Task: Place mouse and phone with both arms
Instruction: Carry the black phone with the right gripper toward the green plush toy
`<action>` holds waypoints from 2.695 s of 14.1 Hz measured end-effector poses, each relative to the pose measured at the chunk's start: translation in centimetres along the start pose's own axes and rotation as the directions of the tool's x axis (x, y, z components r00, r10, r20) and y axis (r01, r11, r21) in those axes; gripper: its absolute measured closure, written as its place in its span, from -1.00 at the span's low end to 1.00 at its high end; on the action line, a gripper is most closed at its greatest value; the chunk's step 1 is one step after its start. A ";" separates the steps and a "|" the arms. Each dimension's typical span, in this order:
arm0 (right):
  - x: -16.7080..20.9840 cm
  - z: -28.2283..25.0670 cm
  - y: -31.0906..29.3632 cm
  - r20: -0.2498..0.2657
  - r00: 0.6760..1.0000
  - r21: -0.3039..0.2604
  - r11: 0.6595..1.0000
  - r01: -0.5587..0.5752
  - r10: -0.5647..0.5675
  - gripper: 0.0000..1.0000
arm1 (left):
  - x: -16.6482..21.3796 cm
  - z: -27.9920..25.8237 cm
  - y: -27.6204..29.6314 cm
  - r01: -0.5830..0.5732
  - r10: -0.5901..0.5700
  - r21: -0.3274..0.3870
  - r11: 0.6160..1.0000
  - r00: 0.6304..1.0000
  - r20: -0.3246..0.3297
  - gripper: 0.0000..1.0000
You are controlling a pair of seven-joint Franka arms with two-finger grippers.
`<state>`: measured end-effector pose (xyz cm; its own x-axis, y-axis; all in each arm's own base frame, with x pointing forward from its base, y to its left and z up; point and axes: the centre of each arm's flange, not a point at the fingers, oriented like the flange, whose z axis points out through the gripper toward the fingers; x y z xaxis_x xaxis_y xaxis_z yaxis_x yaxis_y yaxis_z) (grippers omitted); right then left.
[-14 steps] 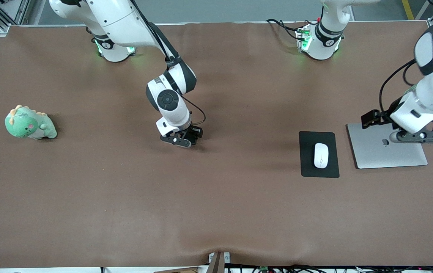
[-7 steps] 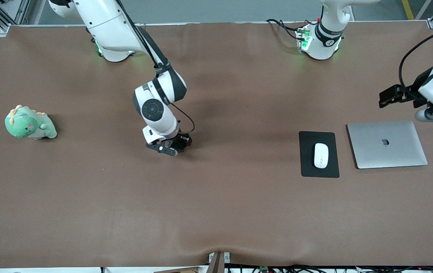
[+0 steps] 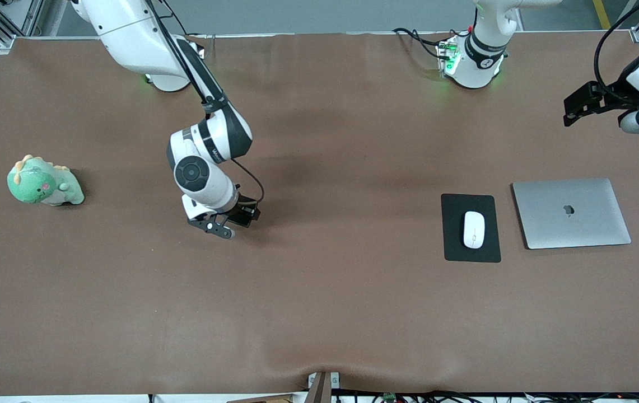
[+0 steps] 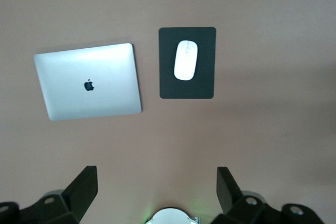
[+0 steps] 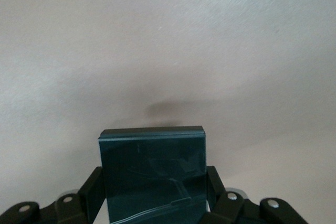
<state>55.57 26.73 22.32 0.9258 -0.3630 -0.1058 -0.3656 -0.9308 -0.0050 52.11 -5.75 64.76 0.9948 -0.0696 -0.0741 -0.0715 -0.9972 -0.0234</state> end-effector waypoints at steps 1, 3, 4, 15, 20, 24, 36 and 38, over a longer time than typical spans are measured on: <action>0.8 -0.2 1.0 0.002 1.000 0.001 1.000 0.003 -0.003 -0.59 | 0.1 0.3 -0.1 0.003 -0.003 -0.003 1.000 1.000 0.005 -1.00; 1.9 -0.6 3.0 0.008 1.000 0.000 1.000 0.011 -0.011 -0.59 | 0.5 0.7 -0.7 -0.015 0.015 -0.006 1.000 1.000 0.011 -1.00; 2.4 -0.6 4.2 0.013 1.000 -0.002 1.000 0.016 -0.016 -0.59 | 0.6 0.9 -0.9 -0.028 0.028 -0.007 1.000 1.000 0.014 -1.00; 6.1 -0.3 19.1 0.065 0.994 -0.024 0.995 0.092 -0.090 -0.59 | 2.7 1.1 -1.0 -0.032 0.032 -0.011 0.999 0.999 0.005 -1.00; 7.4 1.8 27.3 0.031 0.974 -0.036 0.974 0.224 -0.222 -0.59 | 2.1 0.9 -0.8 -0.037 0.037 -0.011 0.999 0.999 0.030 -1.00; 7.9 2.4 30.9 0.007 0.959 -0.036 0.958 0.284 -0.284 -0.59 | 2.1 0.7 -0.9 -0.034 0.034 -0.011 0.999 0.999 0.026 -1.00; 6.7 4.1 31.1 -0.013 0.955 -0.040 0.955 0.294 -0.295 -0.99 | 2.2 0.7 -0.3 -0.024 0.024 -0.010 1.000 0.999 0.026 -1.00; 6.8 3.8 31.0 -0.020 0.955 -0.040 0.954 0.296 -0.297 -1.00 | 2.2 0.7 -0.3 -0.015 0.015 -0.010 1.000 1.000 0.026 -1.00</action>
<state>50.21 -4.41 17.66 0.9942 -0.0714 -0.0801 -0.0714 -0.9974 0.0034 54.23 -5.57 63.91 0.9914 -0.0839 -0.1003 -0.0856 -0.9962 -0.0126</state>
